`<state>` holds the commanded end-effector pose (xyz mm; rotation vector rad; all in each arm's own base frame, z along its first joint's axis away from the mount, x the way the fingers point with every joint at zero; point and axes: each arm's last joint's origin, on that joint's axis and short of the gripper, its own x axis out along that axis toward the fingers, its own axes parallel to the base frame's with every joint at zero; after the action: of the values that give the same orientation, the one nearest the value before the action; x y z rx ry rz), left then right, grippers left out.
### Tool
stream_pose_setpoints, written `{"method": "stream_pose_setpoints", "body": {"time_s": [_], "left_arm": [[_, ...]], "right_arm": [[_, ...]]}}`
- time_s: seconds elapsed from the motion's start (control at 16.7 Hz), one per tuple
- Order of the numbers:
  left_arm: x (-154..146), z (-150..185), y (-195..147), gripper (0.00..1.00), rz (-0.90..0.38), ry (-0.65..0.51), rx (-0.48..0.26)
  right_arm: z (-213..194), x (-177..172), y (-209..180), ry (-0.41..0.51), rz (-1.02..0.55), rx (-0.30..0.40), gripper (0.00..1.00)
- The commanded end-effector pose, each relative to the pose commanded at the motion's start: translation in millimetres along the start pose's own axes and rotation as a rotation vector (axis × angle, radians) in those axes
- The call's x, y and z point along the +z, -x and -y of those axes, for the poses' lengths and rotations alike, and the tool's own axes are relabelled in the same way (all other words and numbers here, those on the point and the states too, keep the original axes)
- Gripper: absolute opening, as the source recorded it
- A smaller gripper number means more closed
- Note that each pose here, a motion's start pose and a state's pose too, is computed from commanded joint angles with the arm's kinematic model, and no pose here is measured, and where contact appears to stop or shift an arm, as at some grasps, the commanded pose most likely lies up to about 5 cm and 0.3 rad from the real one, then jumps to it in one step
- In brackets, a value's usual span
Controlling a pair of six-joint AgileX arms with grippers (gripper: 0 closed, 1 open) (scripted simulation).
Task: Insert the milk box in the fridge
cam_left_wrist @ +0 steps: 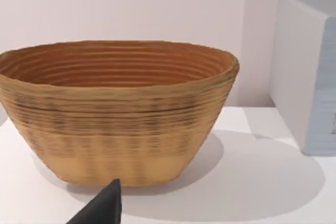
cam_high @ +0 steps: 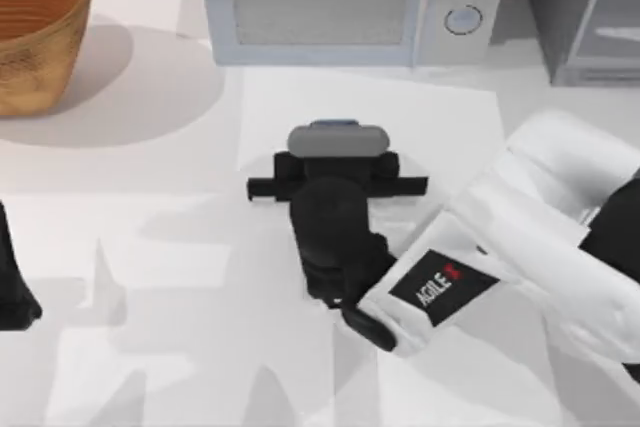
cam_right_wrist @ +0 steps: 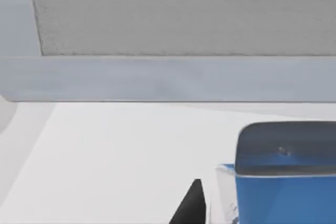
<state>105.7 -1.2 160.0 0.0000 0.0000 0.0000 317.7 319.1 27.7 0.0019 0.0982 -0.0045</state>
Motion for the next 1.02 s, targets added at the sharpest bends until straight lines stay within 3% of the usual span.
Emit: {"method": "stream_pose_setpoints", "body": {"time_s": [0.54,1.02], "left_arm": [[0,0,0,1.0,0.0,0.0,0.0],[0,0,0,1.0,0.0,0.0,0.0]], "right_arm": [[2,129,13,0.001,-0.002,-0.003,0.0],[11,138,14,0.008,-0.007,-0.005,0.0]]}}
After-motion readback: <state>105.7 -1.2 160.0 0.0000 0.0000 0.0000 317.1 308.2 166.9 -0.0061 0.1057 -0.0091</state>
